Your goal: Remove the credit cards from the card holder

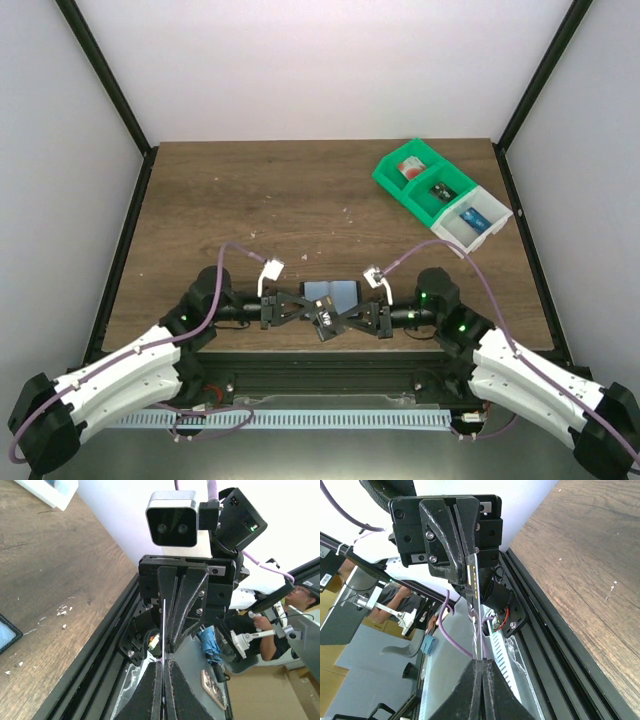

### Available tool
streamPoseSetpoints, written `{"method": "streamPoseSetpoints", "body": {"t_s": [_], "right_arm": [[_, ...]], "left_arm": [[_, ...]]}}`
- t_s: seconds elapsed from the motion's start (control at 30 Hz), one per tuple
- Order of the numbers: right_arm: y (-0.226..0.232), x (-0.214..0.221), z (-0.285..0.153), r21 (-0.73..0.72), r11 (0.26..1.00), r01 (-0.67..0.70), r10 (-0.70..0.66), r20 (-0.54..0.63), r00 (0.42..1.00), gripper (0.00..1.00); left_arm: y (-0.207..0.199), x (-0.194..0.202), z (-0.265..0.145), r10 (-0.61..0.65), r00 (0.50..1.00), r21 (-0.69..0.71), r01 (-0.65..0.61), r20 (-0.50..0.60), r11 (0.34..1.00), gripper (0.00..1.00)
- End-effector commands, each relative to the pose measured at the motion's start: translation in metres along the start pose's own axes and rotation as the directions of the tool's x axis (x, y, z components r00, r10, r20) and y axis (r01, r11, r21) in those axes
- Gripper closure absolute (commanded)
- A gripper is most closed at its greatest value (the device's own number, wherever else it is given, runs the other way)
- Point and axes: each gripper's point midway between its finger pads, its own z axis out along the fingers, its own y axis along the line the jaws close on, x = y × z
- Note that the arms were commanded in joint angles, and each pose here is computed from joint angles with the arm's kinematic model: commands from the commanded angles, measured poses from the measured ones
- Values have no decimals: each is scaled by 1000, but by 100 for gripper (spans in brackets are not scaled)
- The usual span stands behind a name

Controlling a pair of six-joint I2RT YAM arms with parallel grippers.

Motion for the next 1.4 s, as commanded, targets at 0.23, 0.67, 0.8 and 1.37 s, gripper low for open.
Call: {"method": "streamPoseSetpoints", "body": {"t_s": [0.23,0.67,0.8,1.37], "right_arm": [[-3,-25,-17,-57,979,-198,206,261,943,63],[-12,-67,-16,-82,964,-254,263,449,854,61],[-17,-73,-10,-86,959,-270,279,456,845,63],[-15,-91,-12,-38,975,-219,207,517,830,100]], "left_arm": [[1,-36,-9,-71,973,-3,74,218,997,100],[17,-77,-14,-196,868,64,188,456,980,100],[25,-74,-10,-222,865,64,217,450,974,100],[39,-64,-13,-247,853,46,255,460,966,65]]}}
